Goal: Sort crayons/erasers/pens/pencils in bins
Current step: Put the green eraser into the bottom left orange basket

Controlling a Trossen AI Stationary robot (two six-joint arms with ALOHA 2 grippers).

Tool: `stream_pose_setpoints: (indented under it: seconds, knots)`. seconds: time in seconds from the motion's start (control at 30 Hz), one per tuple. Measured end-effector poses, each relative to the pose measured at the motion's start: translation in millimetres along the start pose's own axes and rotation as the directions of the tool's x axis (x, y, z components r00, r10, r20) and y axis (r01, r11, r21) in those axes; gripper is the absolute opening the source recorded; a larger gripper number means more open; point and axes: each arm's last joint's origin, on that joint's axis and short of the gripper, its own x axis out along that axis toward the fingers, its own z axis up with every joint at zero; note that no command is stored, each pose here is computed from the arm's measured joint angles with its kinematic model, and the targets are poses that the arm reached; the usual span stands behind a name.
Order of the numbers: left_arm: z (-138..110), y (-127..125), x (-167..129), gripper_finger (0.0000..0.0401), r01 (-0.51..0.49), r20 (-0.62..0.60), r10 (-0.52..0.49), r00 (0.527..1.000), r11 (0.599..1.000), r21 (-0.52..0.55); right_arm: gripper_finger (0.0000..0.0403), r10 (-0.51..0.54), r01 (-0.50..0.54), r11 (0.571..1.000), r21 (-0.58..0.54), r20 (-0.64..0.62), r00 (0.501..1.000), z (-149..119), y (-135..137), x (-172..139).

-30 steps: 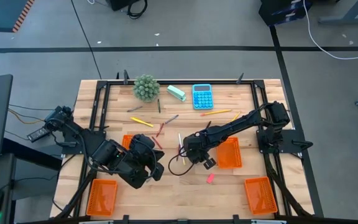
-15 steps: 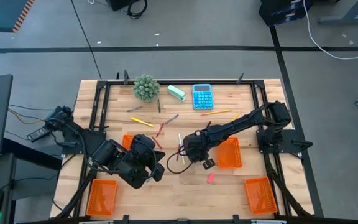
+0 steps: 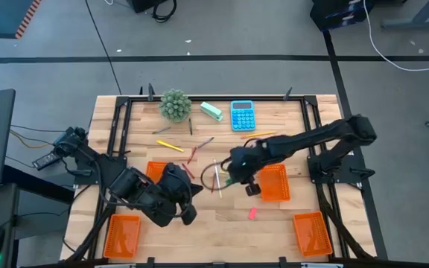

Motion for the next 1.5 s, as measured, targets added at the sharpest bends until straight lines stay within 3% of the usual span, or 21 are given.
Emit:
stream_pose_setpoints:
  seconds: [0.1, 0.2, 0.33, 0.43, 0.57, 0.67, 0.83, 0.97, 1.17, 1.5]
  knots:
    - [4, -4, 0, 0.001, 0.026, 0.032, -0.029, 0.999, 0.995, 0.095, 0.009, 0.017, -0.027, 0.994, 0.108, 0.09, 0.996, 4, -2, -26]
    - [8, -6, 0, 0.0018, 0.017, 0.085, -0.036, 0.996, 0.977, 0.214, 0.009, 0.085, -0.121, 0.97, 0.212, 0.173, 0.981, 5, -6, -50]
    - [16, -4, 5, 0.0042, -0.026, 0.125, -0.027, 0.992, 0.915, 0.402, 0.009, 0.193, -0.269, 0.915, 0.301, 0.257, 0.947, 4, -9, -75]
    - [24, 1, 13, 0.0073, -0.057, 0.138, -0.013, 0.99, 0.869, 0.492, 0.009, 0.272, -0.368, 0.865, 0.342, 0.298, 0.915, 3, -10, -87]
    - [37, 6, 28, 0.0132, 0.008, 0.113, -0.089, 0.99, 0.817, 0.576, 0.009, 0.347, -0.47, 0.792, 0.389, 0.345, 0.872, 5, -10, -97]
    - [44, 9, 42, 0.0185, 0.031, 0.105, -0.128, 0.986, 0.766, 0.642, 0.009, 0.376, -0.512, 0.765, 0.391, 0.375, 0.847, 7, -8, -102]
    - [56, 20, 55, 0.0256, 0.022, 0.112, -0.13, 0.985, 0.744, 0.668, 0.009, 0.376, -0.532, 0.731, 0.428, 0.397, 0.837, 7, -7, -109]
    - [58, 23, 67, 0.0279, 0.063, 0.085, -0.157, 0.984, 0.748, 0.661, 0.009, 0.372, -0.547, 0.725, 0.419, 0.43, 0.823, 8, -5, -118]
    - [53, 15, 87, 0.0269, 0.092, 0.087, -0.214, 0.973, 0.705, 0.703, 0.009, 0.371, -0.566, 0.703, 0.431, 0.456, 0.809, 8, -3, -125]
    - [45, 8, 112, 0.0238, 0.038, 0.132, -0.178, 0.975, 0.722, 0.691, 0.009, 0.374, -0.574, 0.678, 0.46, 0.457, 0.807, 8, -3, -125]
